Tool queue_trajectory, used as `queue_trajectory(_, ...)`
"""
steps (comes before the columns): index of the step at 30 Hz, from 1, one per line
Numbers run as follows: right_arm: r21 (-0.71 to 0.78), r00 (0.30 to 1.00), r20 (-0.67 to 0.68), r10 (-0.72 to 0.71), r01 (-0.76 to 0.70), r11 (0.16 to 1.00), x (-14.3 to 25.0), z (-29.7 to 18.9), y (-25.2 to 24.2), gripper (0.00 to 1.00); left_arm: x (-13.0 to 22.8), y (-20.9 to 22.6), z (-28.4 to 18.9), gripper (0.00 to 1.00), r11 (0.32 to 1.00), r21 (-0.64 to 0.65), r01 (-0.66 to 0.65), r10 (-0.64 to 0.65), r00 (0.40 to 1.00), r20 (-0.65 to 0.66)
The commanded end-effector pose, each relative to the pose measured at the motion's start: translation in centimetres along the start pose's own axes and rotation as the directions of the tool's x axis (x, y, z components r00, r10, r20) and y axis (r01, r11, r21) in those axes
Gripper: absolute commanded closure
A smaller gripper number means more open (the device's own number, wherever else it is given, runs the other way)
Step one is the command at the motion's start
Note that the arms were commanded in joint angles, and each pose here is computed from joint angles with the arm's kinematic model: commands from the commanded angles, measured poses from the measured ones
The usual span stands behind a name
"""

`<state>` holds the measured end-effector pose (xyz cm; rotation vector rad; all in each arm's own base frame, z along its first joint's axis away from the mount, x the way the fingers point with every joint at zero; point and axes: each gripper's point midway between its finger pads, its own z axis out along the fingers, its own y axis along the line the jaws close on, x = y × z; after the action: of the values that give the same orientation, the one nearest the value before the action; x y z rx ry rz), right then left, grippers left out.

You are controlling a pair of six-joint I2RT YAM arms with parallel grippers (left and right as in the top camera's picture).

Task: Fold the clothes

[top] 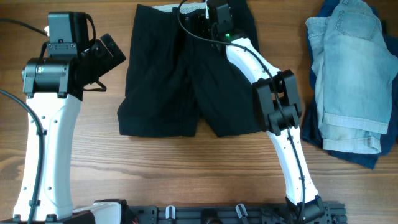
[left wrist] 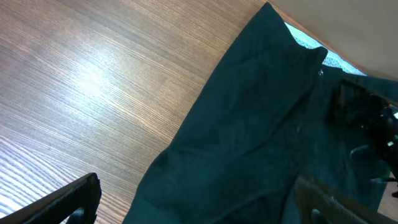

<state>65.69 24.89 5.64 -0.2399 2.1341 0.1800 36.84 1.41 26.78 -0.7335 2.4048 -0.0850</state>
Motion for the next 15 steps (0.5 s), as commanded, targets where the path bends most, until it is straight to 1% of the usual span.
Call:
queue_trajectory(1, -0.004, 0.999, 0.052, 0.003, -0.003, 1.000, -6.4, -5.2, 0.5, 0.00, -0.4, 0.2, 0.1, 0.00, 1.000, -0.015, 0.006, -0.006, 1.000, 0.011)
queue_trajectory(2, -0.003, 0.999, 0.036, 0.003, -0.003, 1.000, -7.7, -7.3, 0.4, 0.00, -0.4, 0.2, 0.1, 0.00, 1.000, -0.015, 0.006, -0.006, 1.000, 0.011)
queue_trajectory(3, -0.002, 1.000, -0.005, 0.025, -0.025, 1.000, -8.8, -10.4, 0.3, 0.00, -0.4, 0.3, 0.1, 0.00, 1.000, -0.016, 0.005, -0.005, 1.000, 0.010)
queue_trajectory(5, 0.008, 0.994, -0.094, 0.057, -0.057, 0.998, -9.2, -15.2, -0.1, 0.00, -0.3, 0.3, 0.1, 0.00, 1.000, -0.019, 0.005, -0.004, 1.000, 0.005)
queue_trajectory(7, -0.010, 0.979, -0.196, 0.058, -0.061, 0.998, -8.9, -20.5, -0.2, 0.00, -0.1, 0.4, 0.1, 0.00, 1.000, -0.023, 0.000, 0.000, 1.000, -0.001)
queue_trajectory(8, -0.010, 0.966, -0.248, 0.070, -0.074, 0.997, -8.1, -22.3, -0.2, 0.00, 0.0, 0.5, 0.1, 0.00, 1.000, -0.025, -0.001, 0.000, 1.000, -0.005)
queue_trajectory(9, 0.021, 0.941, -0.321, 0.110, -0.109, 0.994, -6.8, -24.5, -0.8, 0.00, 0.1, 0.6, 0.0, 0.00, 1.000, -0.028, -0.002, 0.002, 1.000, -0.009)
queue_trajectory(10, 0.055, 0.908, -0.393, 0.141, -0.130, 0.990, -5.1, -25.9, -1.4, 0.00, 0.1, 0.6, 0.0, 0.00, 1.000, -0.030, -0.006, 0.005, 1.000, -0.013)
queue_trajectory(11, 0.107, 0.856, -0.482, 0.186, -0.153, 0.982, -2.8, -27.2, -2.2, 0.00, 0.2, 0.6, 0.0, 0.00, 0.999, -0.028, -0.026, 0.025, 1.000, -0.017)
queue_trajectory(14, 0.215, 0.682, -0.691, 0.240, -0.123, 0.969, 4.1, -29.7, -4.1, 0.04, 0.4, 0.6, 0.0, 0.00, 0.998, -0.027, -0.057, 0.056, 0.998, -0.026)
queue_trajectory(15, 0.246, 0.628, -0.733, 0.263, -0.115, 0.962, 6.1, -30.1, -4.6, 0.04, 0.5, 0.7, 0.0, 0.00, 0.998, -0.029, -0.057, 0.056, 0.998, -0.029)
